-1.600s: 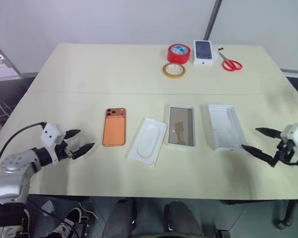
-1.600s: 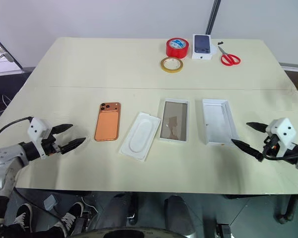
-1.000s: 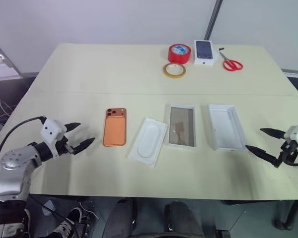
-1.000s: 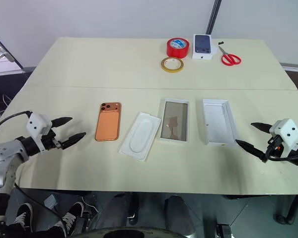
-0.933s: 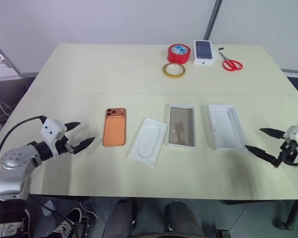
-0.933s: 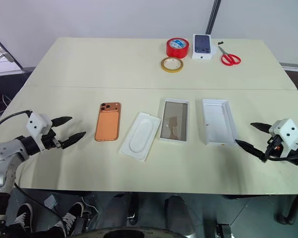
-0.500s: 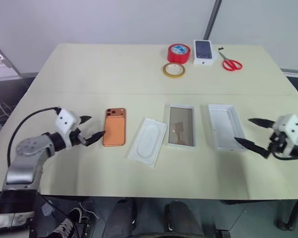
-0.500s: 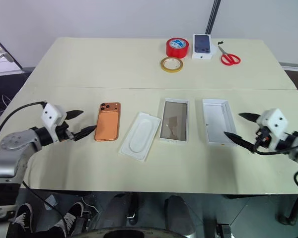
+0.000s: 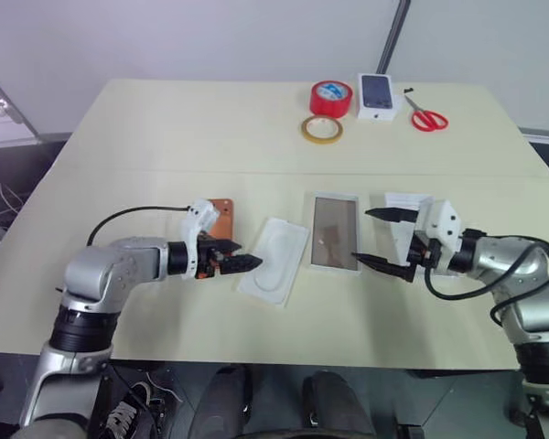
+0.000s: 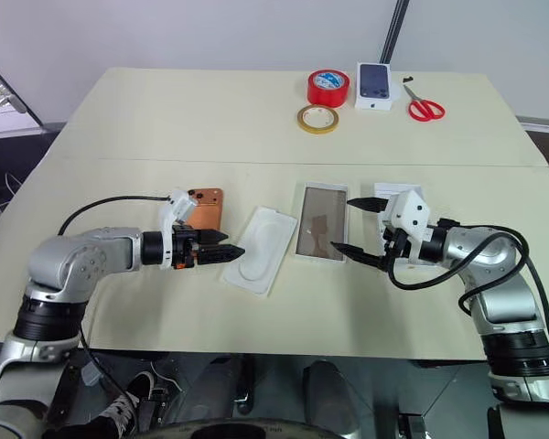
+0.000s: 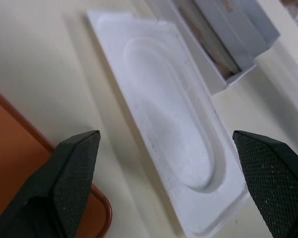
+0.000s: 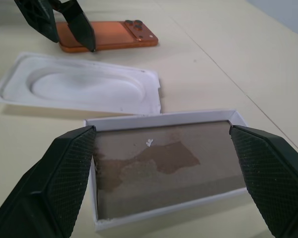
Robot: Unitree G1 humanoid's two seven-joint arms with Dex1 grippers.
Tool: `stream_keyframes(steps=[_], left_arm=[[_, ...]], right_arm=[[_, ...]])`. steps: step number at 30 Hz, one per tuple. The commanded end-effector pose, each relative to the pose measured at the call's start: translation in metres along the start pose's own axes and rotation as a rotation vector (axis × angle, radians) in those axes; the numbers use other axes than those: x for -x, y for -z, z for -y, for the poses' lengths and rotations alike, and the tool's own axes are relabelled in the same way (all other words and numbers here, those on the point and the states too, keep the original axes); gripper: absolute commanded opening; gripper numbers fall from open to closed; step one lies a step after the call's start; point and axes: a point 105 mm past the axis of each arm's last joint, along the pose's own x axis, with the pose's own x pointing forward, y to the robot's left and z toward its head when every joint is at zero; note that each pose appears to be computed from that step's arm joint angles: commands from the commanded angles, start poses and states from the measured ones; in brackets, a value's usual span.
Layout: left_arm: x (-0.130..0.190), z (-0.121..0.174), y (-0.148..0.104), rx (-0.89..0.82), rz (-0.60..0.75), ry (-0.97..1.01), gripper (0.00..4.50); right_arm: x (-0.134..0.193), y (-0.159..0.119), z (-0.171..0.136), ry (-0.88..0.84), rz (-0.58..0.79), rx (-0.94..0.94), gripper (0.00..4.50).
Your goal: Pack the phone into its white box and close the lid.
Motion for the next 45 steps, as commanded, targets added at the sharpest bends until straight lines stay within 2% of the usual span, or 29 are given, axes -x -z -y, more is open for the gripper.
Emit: stream_keyframes(steps=[1, 6, 12, 15, 22, 28, 39, 42, 45], left_arm=[[-0.003, 0.002, 0.001, 0.061, -0.024, 0.013, 4.48], [-0.02, 0.011, 0.011, 0.238, -0.102, 0.107, 4.48], [-0.034, 0.011, 0.022, 0.301, -0.181, 0.092, 4.48], [-0.039, 0.009, 0.024, 0.345, -0.179, 0.081, 3.64], [-0.049, 0.008, 0.027, 0.432, -0.16, 0.085, 0.05], [-0.04, 0.002, 0.015, 0.511, -0.091, 0.083, 0.05], [-0.015, -0.012, -0.023, 0.542, 0.098, 0.048, 0.05], [-0.016, -0.01, -0.029, 0.539, 0.121, 0.053, 0.0], [-0.016, -0.011, -0.036, 0.526, 0.162, 0.035, 0.0]], right_arm=[[0.0, -0.001, 0.0, 0.015, 0.011, 0.031, 4.5], [-0.004, 0.001, -0.003, 0.023, 0.016, 0.03, 4.5], [0.0, 0.002, 0.002, 0.046, 0.002, 0.05, 4.5], [0.002, 0.002, 0.004, 0.055, -0.004, 0.059, 4.5], [-0.002, -0.001, 0.0, 0.058, 0.008, 0.068, 4.5], [-0.006, 0.001, -0.007, 0.03, 0.009, 0.064, 4.5], [-0.031, 0.018, -0.037, -0.19, -0.069, 0.059, 4.5], [-0.034, 0.029, -0.037, -0.234, -0.122, 0.038, 3.66], [-0.036, 0.037, -0.033, -0.244, -0.159, 0.058, 2.1]])
